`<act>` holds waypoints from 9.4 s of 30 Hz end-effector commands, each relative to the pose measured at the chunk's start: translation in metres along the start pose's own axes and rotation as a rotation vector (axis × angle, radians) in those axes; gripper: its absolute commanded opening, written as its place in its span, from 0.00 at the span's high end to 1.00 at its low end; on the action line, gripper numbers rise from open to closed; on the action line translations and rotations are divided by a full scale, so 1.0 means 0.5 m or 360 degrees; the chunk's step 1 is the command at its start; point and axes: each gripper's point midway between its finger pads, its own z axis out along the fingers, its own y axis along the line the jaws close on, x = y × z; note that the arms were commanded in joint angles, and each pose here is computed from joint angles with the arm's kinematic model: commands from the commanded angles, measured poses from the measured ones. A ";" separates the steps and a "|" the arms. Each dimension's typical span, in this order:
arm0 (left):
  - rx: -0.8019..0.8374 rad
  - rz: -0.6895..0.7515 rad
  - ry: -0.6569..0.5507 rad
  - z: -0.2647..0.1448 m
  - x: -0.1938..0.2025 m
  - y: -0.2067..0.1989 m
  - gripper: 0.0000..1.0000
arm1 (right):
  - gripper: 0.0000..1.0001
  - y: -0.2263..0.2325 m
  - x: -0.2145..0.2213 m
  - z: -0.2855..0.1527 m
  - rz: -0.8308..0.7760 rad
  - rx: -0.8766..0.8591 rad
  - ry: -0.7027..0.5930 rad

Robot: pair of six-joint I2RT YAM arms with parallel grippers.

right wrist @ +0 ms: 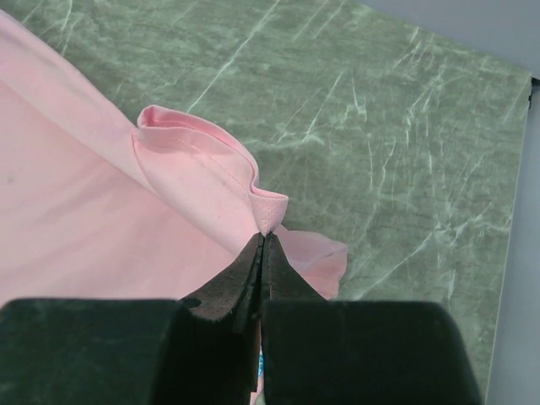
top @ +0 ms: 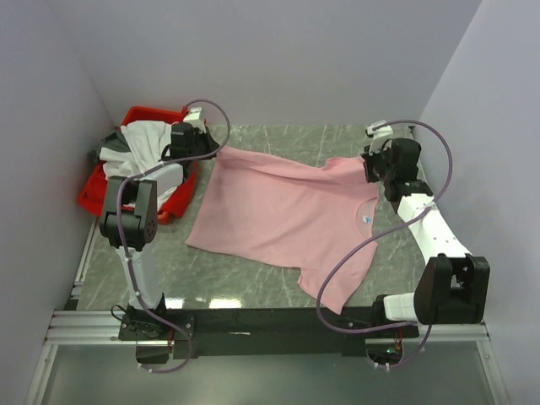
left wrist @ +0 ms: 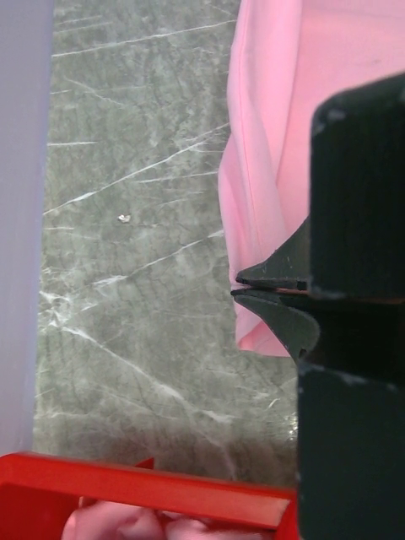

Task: Fold and stack the t-shirts
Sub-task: Fold the tshirt

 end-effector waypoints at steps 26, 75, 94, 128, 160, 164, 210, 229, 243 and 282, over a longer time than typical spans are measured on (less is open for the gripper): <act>0.0035 0.0036 -0.0009 0.031 -0.012 0.013 1.00 | 1.00 0.065 0.033 -0.014 -0.0082 -0.0251 -0.0014; 0.0078 -0.0090 -0.0288 -0.190 -0.177 -0.049 0.35 | 1.00 0.122 0.112 -0.041 -0.0235 -0.0513 0.0140; 0.0163 -0.0313 -0.0258 -0.332 -0.174 -0.029 0.32 | 1.00 0.162 0.160 -0.071 -0.0354 -0.0705 0.0198; 0.0133 -0.0164 -0.0231 -0.433 -0.121 -0.051 0.31 | 0.51 0.169 0.208 -0.118 -0.0481 -0.0868 0.0500; 0.0163 -0.0086 -0.0152 -0.475 -0.060 -0.068 0.31 | 0.51 0.297 0.232 0.118 -0.0508 -0.0489 0.0846; 0.0170 -0.0092 -0.0147 -0.475 -0.059 -0.069 0.31 | 0.53 0.293 0.225 0.121 -0.0605 -0.0379 0.0809; 0.0200 -0.0086 -0.0154 -0.479 -0.061 -0.077 0.31 | 0.55 0.357 0.222 0.104 -0.1188 -0.0399 0.0736; 0.0209 -0.0075 -0.0163 -0.482 -0.065 -0.081 0.31 | 0.84 0.349 0.225 0.111 -0.1203 -0.0356 0.0741; 0.0215 -0.0076 -0.0163 -0.482 -0.064 -0.082 0.31 | 0.98 0.405 0.183 0.094 -0.0958 -0.0558 0.0654; 0.0208 -0.0071 -0.0184 -0.490 -0.073 -0.085 0.31 | 0.54 -0.101 0.282 0.075 0.1044 -0.0055 0.0827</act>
